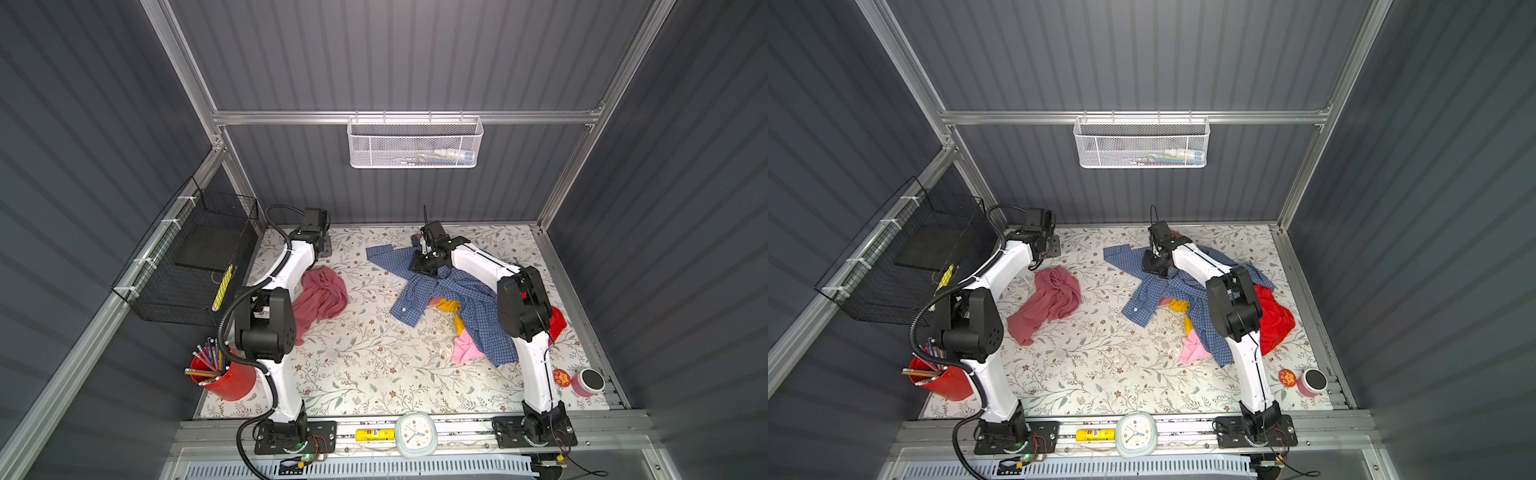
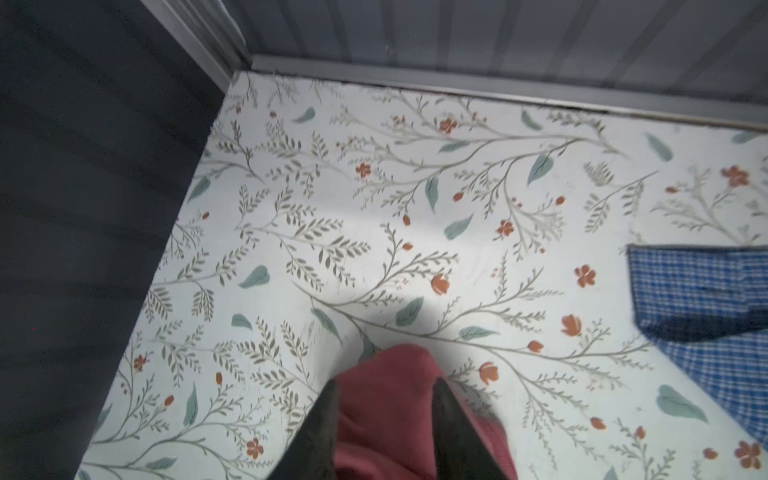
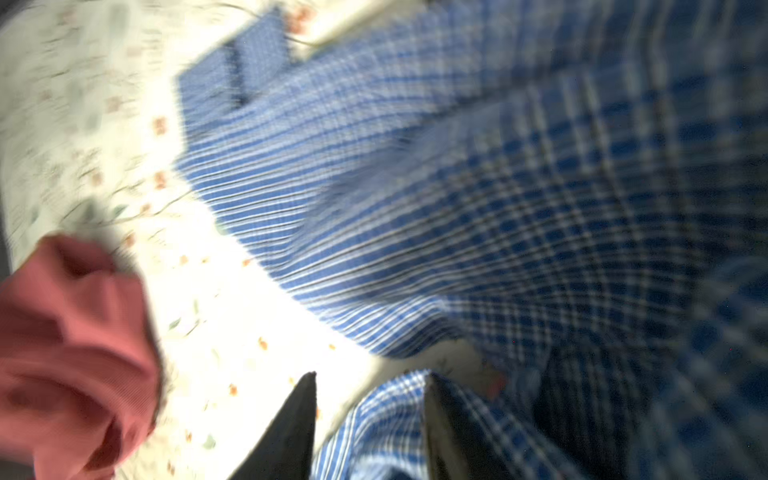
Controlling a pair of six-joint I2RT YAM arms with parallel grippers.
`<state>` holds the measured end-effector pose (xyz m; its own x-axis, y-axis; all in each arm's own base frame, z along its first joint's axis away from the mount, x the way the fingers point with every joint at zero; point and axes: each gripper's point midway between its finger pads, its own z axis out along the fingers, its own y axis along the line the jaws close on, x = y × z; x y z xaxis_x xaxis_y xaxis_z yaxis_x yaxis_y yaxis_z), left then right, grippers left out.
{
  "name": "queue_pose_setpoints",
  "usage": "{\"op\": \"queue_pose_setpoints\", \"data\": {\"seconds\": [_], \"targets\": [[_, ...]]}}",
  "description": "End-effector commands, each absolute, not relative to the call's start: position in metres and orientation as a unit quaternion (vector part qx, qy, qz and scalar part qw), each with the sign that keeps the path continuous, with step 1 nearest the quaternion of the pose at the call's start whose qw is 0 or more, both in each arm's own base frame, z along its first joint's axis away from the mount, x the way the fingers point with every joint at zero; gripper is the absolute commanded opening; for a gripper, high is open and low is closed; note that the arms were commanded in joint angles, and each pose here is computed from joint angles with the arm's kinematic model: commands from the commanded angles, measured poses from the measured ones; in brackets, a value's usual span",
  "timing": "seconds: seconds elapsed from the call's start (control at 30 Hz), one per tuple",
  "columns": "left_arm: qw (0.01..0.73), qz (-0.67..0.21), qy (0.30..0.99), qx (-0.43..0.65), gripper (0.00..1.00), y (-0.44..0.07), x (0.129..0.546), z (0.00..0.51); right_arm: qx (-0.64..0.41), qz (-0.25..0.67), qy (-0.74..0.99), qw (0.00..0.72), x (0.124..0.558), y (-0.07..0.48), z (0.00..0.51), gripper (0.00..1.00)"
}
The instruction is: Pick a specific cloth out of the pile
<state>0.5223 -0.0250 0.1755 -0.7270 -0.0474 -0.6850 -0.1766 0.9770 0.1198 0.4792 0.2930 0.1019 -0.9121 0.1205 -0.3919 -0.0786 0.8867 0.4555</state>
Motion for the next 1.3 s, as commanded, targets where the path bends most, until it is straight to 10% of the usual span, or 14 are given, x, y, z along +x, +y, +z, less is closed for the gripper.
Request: {"op": "queue_pose_setpoints", "data": {"seconds": [0.0,0.1,0.23,0.37,0.7,0.83,1.07,1.27], "targets": [[0.375,0.069,0.924,-0.037,0.31,-0.034,0.517,0.194,-0.034,0.286,0.921,0.262,0.475,0.311,0.16,0.53],[0.388,0.054,0.92,-0.027,0.37,-0.038,0.512,0.212,-0.05,0.309,0.908,0.277,0.463,0.314,0.185,0.67],[0.291,0.075,0.953,-0.033,0.79,-0.031,0.483,0.183,-0.064,0.311,0.901,0.295,0.451,0.307,0.204,0.72],[0.221,0.067,0.971,-0.055,0.99,-0.03,0.447,0.133,-0.058,0.28,0.905,0.315,0.443,0.289,0.211,0.74],[0.133,0.026,0.989,-0.051,0.99,-0.048,0.438,0.049,-0.064,0.208,0.916,0.338,0.429,0.253,0.217,0.81],[0.137,0.03,0.989,-0.042,0.85,-0.049,0.448,0.034,-0.058,0.199,0.914,0.348,0.423,0.245,0.221,0.82],[0.208,-0.042,0.977,0.004,0.04,-0.079,0.501,0.068,-0.057,0.187,0.916,0.351,0.416,0.235,0.22,0.82],[0.374,-0.027,0.926,0.036,0.0,-0.078,0.554,0.192,-0.064,0.201,0.904,0.371,0.413,0.237,0.228,0.82]]}}
